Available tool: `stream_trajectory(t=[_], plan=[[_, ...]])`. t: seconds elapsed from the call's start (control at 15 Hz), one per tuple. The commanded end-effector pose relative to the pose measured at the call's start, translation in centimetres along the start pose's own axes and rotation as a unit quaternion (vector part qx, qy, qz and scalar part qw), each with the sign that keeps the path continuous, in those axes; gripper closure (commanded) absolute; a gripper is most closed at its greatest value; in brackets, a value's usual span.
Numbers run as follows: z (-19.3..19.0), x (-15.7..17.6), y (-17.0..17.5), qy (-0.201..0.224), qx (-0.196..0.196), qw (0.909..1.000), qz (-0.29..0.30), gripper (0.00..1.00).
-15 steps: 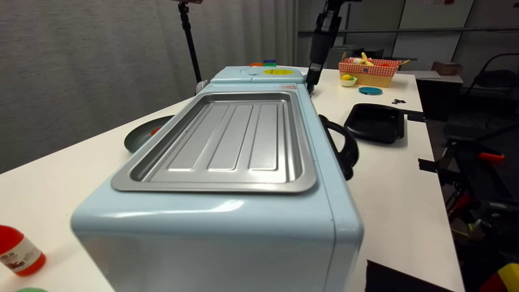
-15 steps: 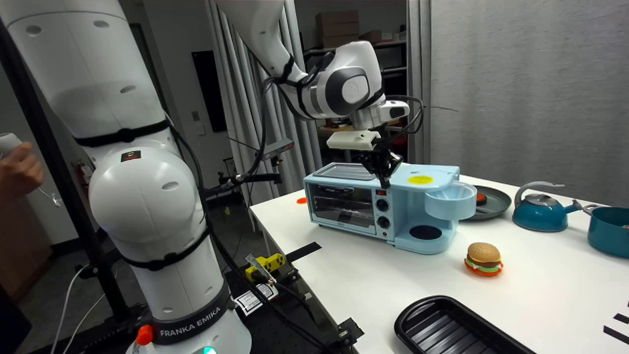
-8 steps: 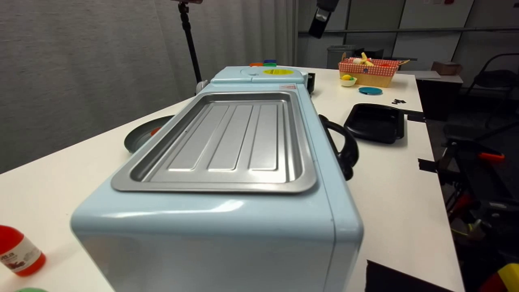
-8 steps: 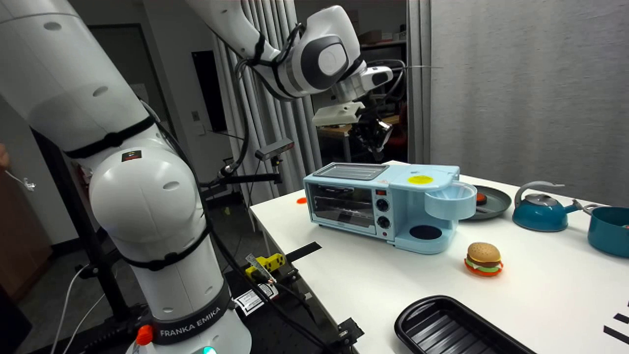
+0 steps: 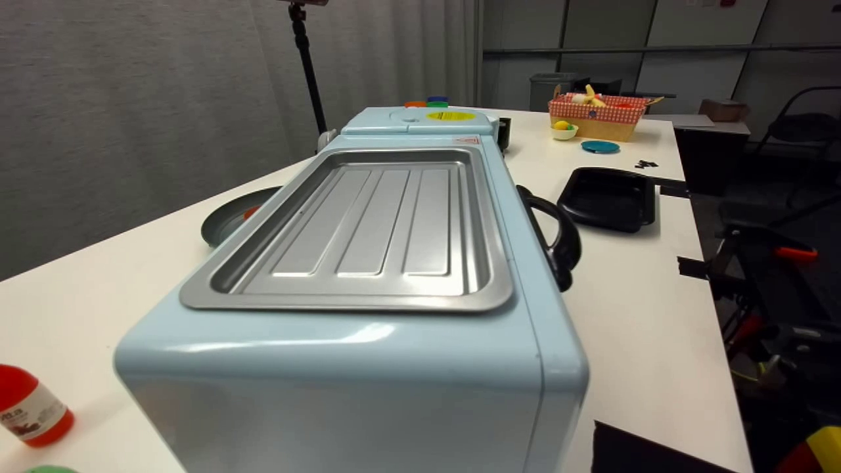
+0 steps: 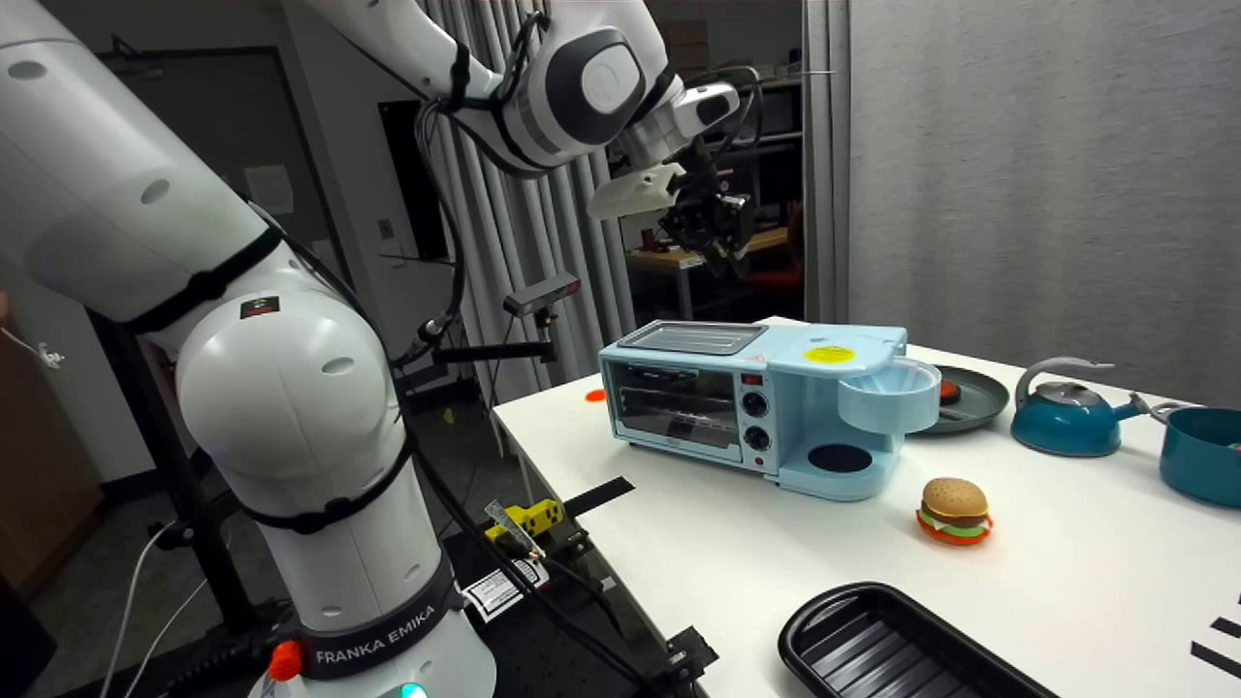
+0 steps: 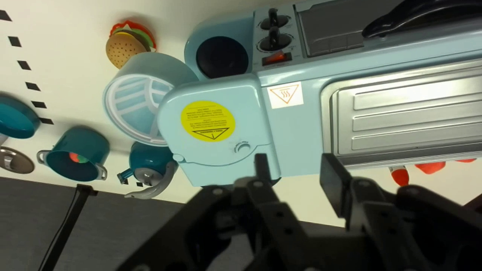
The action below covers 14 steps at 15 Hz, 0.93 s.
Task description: Turn on the switch of the toaster oven
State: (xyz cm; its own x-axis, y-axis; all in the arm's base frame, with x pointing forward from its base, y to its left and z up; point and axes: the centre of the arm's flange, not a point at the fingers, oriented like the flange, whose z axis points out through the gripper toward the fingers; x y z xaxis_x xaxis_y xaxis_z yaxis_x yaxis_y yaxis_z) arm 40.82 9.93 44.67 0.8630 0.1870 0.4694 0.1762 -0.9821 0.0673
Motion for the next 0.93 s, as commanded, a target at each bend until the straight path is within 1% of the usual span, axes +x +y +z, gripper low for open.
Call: stream_trajectory(t=[0.0,0.07,0.27,0.6,0.67,0.87], plan=[[-2.2,-1.0,-0.5,0.014,-0.008,0.9999,0.002,0.28],[-2.5,-1.0,-0.4,0.018,-0.009,0.9998,0.002,0.19],[-3.1,-1.2,-0.3,0.025,-0.011,0.9996,0.002,0.00],[-3.6,-1.6,-0.3,0.024,-0.013,0.9996,-0.003,0.00],[-2.5,-0.6,-0.1,0.026,-0.006,0.9996,-0.003,0.00],[-2.5,-0.8,-0.1,0.026,-0.007,0.9996,-0.003,0.00]])
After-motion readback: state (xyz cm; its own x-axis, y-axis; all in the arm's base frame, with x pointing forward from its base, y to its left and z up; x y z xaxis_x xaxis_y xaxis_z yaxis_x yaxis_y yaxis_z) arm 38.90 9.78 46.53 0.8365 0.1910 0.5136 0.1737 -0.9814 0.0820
